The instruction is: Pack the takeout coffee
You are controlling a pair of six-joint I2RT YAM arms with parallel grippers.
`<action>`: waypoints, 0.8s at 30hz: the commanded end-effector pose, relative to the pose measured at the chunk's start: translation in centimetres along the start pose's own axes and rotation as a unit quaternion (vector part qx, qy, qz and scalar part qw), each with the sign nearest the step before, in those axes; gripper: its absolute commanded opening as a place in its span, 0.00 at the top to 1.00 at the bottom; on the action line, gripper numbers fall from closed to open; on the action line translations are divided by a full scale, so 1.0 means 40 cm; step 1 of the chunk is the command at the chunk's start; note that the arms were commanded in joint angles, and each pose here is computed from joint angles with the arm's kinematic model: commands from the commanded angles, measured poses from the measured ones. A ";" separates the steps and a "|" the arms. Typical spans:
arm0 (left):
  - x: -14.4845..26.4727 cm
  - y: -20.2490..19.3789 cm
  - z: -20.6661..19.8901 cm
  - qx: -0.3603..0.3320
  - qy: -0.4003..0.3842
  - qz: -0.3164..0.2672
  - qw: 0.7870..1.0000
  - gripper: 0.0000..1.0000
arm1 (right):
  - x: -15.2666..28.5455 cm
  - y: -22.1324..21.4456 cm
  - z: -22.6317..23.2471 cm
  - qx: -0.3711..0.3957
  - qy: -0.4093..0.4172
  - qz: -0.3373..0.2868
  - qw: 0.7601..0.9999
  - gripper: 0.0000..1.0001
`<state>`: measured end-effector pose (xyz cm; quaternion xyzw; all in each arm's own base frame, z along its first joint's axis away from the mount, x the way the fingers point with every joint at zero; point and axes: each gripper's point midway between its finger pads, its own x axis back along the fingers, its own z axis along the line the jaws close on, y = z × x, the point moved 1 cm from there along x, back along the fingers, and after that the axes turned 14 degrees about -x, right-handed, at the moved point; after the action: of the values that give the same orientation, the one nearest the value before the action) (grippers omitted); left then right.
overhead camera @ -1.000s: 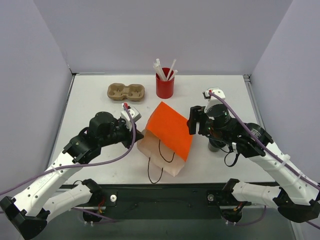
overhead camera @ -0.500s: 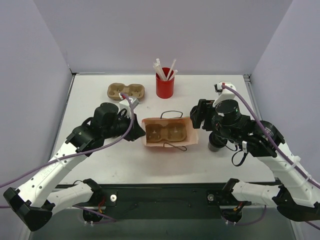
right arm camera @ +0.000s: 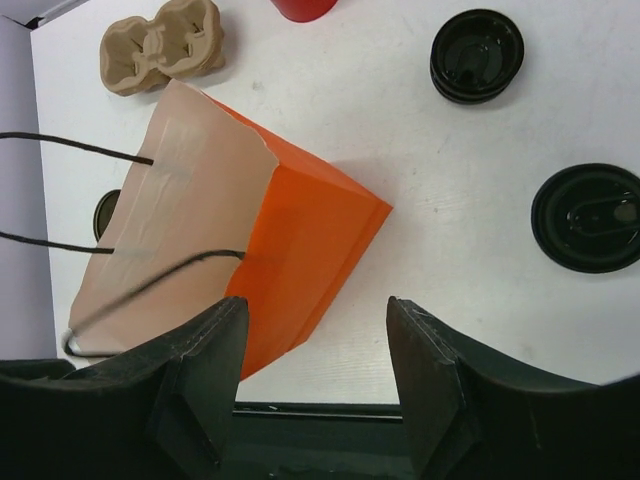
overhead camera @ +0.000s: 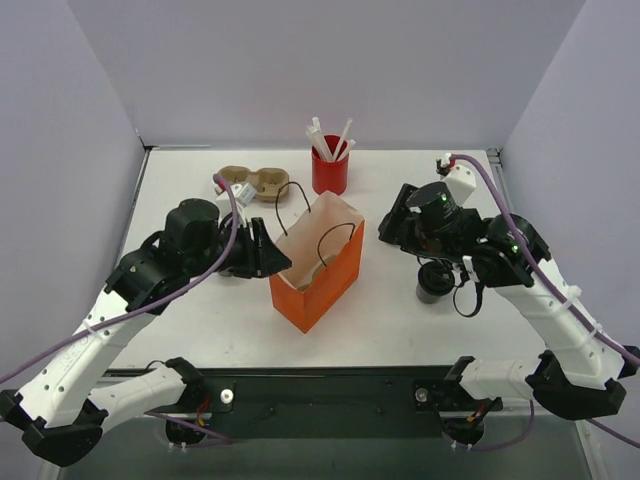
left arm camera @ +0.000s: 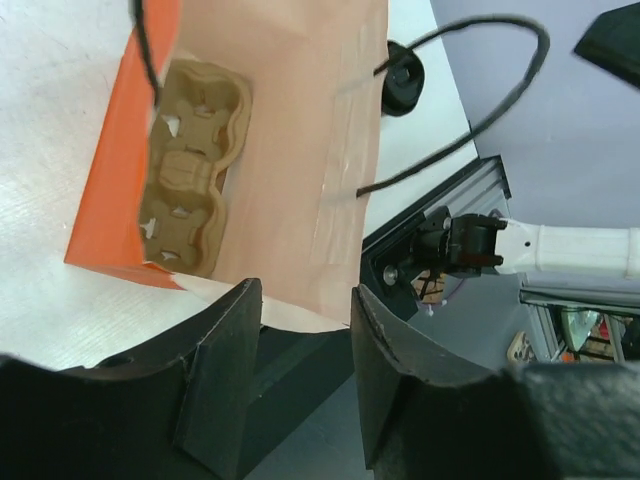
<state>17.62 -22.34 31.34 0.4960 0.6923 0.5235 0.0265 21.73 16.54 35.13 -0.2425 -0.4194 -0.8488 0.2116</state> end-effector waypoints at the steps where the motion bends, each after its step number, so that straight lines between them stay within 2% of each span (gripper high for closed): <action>1: 0.050 0.064 -0.004 -0.029 0.021 -0.041 0.999 0.49 | -0.038 -0.047 0.018 -0.047 -0.027 0.019 0.998 0.43; 9: 0.123 0.164 0.026 -0.098 0.091 -0.108 0.985 0.48 | -0.036 -0.130 0.140 -0.049 0.012 -0.002 0.999 0.44; 11: 0.158 0.200 0.058 -0.098 0.146 -0.132 0.976 0.48 | -0.013 -0.156 0.174 -0.040 0.034 -0.021 0.998 0.44; 14: 0.183 0.201 0.101 -0.104 0.200 -0.134 0.965 0.48 | 0.025 -0.191 0.227 -0.023 0.064 -0.040 0.997 0.45; 16: 0.205 0.187 0.126 -0.104 0.227 -0.133 0.959 0.48 | 0.028 -0.233 0.251 -0.016 0.069 -0.029 0.997 0.46; 24: 0.259 0.138 0.155 -0.119 0.251 -0.134 0.951 0.44 | -0.010 -0.303 0.229 -0.020 0.009 -0.021 1.000 0.49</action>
<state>19.84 -12.57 37.62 0.2681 0.6820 0.6804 -0.0066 16.85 32.02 32.60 -0.2124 -0.4048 -0.8553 0.2440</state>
